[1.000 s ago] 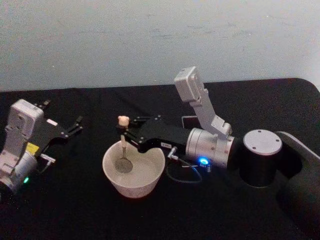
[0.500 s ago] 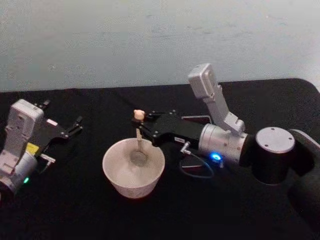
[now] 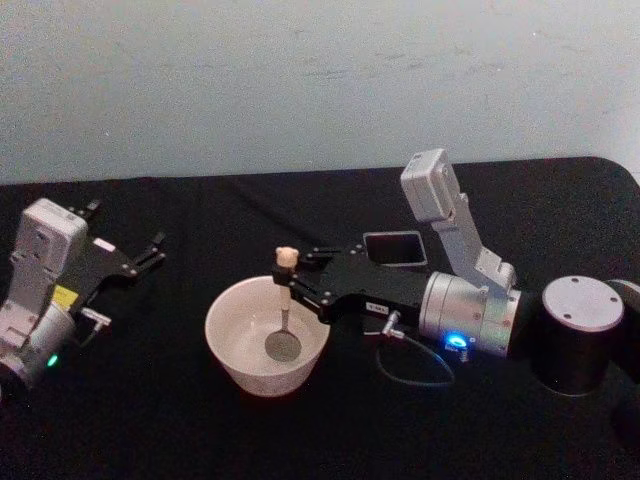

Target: Pick up the stirring spoon with one hand, stir inside the cup, then place it back in its original position.

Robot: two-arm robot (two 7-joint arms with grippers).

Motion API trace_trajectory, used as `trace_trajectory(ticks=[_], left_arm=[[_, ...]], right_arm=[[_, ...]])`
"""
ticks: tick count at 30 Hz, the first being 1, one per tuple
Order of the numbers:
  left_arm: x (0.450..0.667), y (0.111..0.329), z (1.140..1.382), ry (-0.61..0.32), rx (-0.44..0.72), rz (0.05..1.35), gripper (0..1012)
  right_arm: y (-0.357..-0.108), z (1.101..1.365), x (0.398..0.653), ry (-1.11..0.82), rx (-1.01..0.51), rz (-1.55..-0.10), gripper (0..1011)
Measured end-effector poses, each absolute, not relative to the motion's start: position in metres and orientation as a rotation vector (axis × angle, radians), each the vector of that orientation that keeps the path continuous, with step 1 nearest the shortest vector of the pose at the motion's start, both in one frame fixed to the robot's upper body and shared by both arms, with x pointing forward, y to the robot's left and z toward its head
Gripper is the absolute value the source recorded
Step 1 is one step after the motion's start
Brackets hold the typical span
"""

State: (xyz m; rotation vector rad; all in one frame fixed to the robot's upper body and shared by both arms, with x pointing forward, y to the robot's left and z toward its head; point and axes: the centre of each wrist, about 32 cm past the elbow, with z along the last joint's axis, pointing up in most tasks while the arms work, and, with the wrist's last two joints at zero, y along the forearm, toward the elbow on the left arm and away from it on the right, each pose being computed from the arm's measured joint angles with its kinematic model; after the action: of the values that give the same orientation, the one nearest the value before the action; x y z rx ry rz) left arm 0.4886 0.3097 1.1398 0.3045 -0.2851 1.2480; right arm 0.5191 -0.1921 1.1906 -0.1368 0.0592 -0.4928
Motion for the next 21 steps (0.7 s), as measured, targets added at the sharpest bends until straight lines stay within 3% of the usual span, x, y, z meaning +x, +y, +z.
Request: trace_trajectory(ticks=[21], left_arm=[[0.4886, 0.3097, 1.1398, -0.285, 0.304, 1.248, 1001]], right_arm=[[-0.1895, 1.2012, 0.5194, 0.064, -0.097, -0.512, 211]])
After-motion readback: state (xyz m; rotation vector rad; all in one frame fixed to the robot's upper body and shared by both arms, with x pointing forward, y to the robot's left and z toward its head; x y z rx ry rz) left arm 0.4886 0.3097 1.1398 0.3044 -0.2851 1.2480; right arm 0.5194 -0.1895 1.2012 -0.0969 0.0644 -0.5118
